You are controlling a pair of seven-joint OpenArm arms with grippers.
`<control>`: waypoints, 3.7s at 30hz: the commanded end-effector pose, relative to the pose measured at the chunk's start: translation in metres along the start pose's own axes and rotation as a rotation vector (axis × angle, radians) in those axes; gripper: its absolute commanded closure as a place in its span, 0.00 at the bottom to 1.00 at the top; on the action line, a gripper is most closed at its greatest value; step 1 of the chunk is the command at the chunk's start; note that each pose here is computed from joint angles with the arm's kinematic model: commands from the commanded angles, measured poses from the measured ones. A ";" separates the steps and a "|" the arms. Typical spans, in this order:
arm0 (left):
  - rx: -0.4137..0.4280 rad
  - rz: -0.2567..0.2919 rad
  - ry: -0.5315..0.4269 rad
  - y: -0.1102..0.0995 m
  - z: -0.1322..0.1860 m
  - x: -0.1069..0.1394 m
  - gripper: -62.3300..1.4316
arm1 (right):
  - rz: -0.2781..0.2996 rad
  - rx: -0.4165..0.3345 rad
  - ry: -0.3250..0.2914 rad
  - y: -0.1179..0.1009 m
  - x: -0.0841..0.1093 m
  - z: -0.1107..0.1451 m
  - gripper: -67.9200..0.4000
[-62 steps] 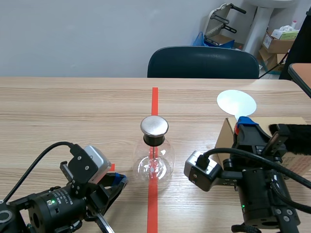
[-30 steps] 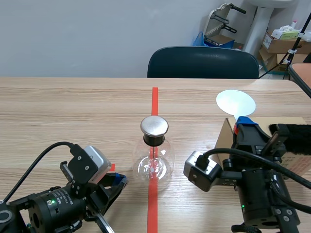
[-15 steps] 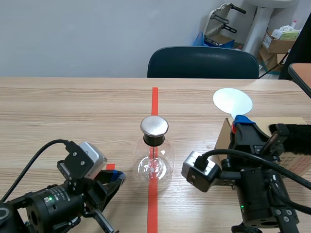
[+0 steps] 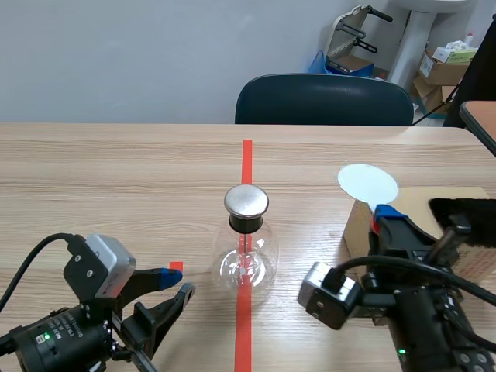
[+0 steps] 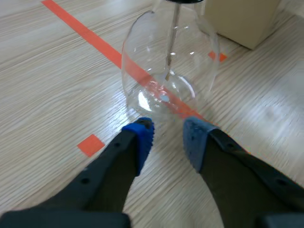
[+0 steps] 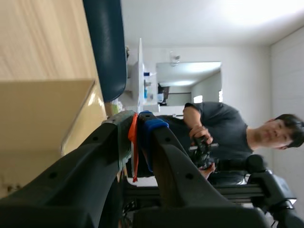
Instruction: Do the electroscope experiment
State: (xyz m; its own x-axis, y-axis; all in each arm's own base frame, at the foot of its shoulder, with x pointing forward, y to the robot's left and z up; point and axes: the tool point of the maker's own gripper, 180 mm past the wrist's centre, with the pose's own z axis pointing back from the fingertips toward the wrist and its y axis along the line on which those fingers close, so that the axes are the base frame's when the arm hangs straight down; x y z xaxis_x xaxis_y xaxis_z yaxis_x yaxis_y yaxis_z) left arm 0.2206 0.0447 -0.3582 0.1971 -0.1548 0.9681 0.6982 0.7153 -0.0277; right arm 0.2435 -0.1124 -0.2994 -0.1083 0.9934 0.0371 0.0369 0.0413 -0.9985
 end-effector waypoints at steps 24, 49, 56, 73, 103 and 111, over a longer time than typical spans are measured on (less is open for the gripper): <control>-0.287 0.187 -0.336 -0.031 0.064 0.071 0.42 | 0.069 -0.106 0.014 -0.022 -0.112 0.031 0.97; -0.375 0.076 -0.307 -0.079 0.067 0.090 0.42 | 0.124 0.070 0.088 0.038 -0.134 0.041 0.97; -0.378 0.037 -0.280 -0.081 0.061 0.094 0.42 | 0.087 0.045 0.158 0.035 -0.143 0.043 0.97; -0.406 0.029 -0.290 -0.084 0.061 0.104 0.42 | 0.084 0.093 0.126 0.044 -0.137 0.059 0.97; -0.426 0.017 -0.264 -0.082 0.061 0.105 0.42 | 0.095 0.088 0.011 0.042 -0.120 0.054 0.97; -0.423 0.014 -0.264 -0.081 0.061 0.105 0.42 | 0.125 0.105 0.052 0.044 -0.129 0.054 0.97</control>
State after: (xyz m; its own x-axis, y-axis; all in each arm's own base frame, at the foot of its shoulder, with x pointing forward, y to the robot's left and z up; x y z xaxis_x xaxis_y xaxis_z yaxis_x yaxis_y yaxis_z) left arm 0.1425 0.0147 -0.2492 0.0784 0.0348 0.9963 0.9242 0.3722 -0.0857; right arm 0.2010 -0.2564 -0.3604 0.0040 0.9983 -0.0573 -0.1104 -0.0565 -0.9923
